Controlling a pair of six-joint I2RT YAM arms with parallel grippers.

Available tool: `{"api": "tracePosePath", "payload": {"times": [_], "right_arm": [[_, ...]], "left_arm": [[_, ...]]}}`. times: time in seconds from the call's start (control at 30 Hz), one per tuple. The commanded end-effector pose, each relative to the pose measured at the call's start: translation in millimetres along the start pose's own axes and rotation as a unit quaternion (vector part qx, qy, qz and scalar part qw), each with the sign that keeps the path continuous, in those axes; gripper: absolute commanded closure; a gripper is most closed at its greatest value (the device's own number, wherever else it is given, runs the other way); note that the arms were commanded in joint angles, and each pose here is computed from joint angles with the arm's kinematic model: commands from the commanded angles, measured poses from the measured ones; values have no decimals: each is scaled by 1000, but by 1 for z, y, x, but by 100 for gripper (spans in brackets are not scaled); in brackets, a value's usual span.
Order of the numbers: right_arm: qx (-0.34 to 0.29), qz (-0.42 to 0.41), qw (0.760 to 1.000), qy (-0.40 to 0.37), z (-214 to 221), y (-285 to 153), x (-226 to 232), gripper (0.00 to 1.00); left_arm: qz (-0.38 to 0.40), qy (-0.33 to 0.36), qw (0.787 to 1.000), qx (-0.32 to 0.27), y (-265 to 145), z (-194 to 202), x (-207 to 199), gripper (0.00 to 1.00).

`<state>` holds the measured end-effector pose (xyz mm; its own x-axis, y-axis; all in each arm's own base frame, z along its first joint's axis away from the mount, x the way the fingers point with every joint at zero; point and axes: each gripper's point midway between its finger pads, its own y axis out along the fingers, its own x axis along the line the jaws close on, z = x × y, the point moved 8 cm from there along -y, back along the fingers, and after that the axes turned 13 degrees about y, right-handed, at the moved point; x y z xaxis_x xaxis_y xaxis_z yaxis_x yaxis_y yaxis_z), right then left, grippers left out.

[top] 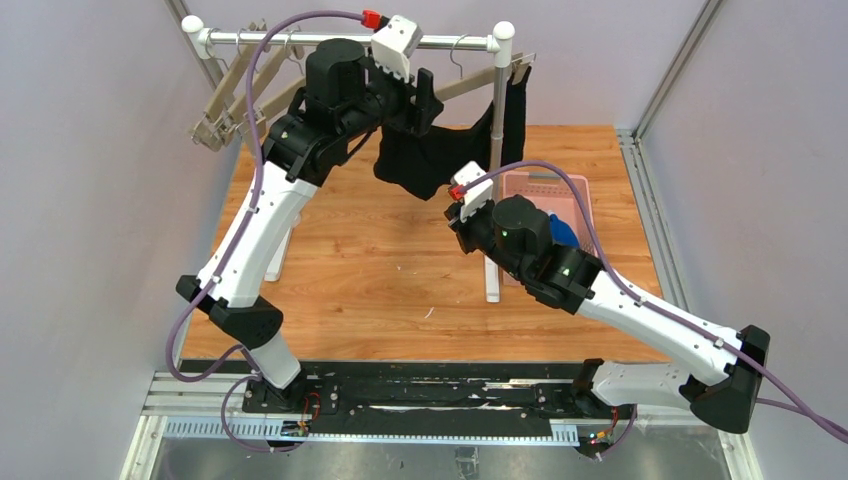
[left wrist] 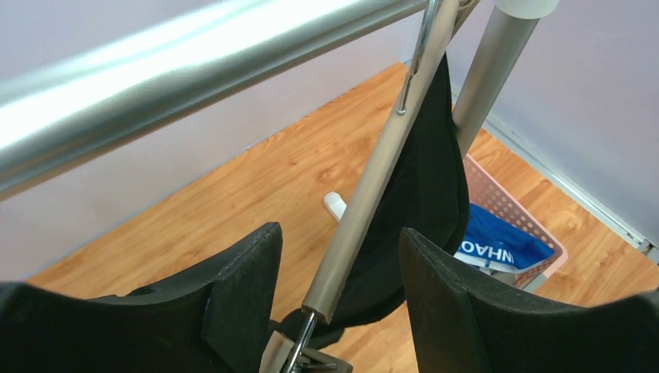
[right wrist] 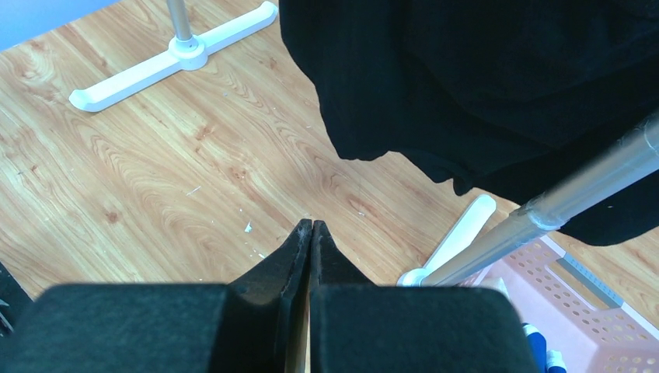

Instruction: Remove the underwear clipped to the hanger

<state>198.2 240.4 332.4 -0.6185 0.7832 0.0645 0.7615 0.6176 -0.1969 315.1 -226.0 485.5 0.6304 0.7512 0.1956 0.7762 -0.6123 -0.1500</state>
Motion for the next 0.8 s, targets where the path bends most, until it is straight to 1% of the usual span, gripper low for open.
{"api": "tracePosePath", "payload": {"times": [0.0, 0.3, 0.4, 0.5, 0.67, 0.77], "right_arm": [[1, 4, 1000, 0, 4, -5, 1, 100], [11, -6, 1000, 2, 10, -2, 4, 99], [12, -6, 1000, 3, 11, -2, 4, 99], [10, -5, 1000, 4, 11, -3, 3, 99], [11, -2, 1000, 4, 13, -4, 2, 99], [8, -1, 1000, 4, 13, -6, 1, 99]], "left_arm": [[-5, 32, 998, -56, -10, -27, 4, 34], [-20, 46, 996, -70, -17, -34, 8, 33], [-17, 47, 997, -65, -15, -33, 8, 35], [-14, 50, 997, -52, -9, -27, 7, 42], [-12, 51, 998, -41, -3, -21, 6, 59], [-9, 53, 998, -37, -1, -19, 6, 63]]}}
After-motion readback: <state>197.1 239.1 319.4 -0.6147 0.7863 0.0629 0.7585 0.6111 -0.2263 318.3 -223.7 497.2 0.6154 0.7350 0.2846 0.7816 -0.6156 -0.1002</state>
